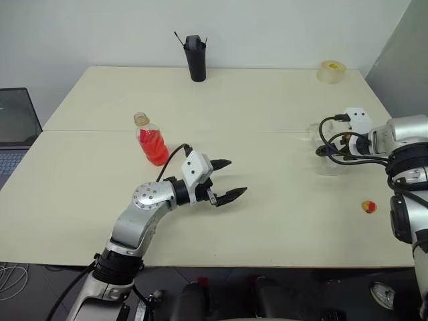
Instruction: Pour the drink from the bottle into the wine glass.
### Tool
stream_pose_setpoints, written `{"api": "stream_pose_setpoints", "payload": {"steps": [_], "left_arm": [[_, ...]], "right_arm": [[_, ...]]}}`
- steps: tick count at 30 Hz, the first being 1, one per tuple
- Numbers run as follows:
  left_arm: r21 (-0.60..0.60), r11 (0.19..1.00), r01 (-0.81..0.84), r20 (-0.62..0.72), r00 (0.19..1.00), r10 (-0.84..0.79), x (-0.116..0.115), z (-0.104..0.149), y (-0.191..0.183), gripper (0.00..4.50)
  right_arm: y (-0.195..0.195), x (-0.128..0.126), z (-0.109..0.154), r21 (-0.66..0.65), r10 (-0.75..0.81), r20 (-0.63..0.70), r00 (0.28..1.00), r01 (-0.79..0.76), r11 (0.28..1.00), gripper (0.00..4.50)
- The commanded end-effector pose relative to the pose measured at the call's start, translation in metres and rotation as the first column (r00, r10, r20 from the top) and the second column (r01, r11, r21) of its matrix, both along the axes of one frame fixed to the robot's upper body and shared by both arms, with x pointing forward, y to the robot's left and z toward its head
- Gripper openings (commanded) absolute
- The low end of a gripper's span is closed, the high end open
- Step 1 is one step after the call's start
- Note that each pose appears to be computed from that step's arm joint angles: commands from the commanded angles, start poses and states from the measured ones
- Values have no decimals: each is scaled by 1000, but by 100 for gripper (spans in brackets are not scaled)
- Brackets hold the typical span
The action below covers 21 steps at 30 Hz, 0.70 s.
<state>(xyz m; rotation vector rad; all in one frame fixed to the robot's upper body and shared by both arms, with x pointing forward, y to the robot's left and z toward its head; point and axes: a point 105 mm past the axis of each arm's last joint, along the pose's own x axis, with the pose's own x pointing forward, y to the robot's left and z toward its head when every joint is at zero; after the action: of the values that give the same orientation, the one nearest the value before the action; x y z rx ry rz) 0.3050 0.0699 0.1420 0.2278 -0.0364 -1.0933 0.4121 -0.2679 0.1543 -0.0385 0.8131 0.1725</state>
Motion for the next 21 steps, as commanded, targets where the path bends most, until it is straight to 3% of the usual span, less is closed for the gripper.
{"api": "stream_pose_setpoints", "payload": {"steps": [1,8,16,21], "left_arm": [[-10,1000,9,46,999,-8,-3,8,-4,450],[-28,1000,-9,51,999,10,-7,8,-8,450],[-44,998,-42,49,998,45,-8,8,-8,450],[-43,998,-54,45,997,56,-11,5,-8,450]], "right_arm": [[0,7,19,-35,46,35,998,-44,998,326],[15,-1,21,-9,149,-86,985,-150,989,87],[19,-9,16,13,184,-172,968,-184,983,87],[14,-7,26,-58,225,-162,961,-237,970,87]]}}
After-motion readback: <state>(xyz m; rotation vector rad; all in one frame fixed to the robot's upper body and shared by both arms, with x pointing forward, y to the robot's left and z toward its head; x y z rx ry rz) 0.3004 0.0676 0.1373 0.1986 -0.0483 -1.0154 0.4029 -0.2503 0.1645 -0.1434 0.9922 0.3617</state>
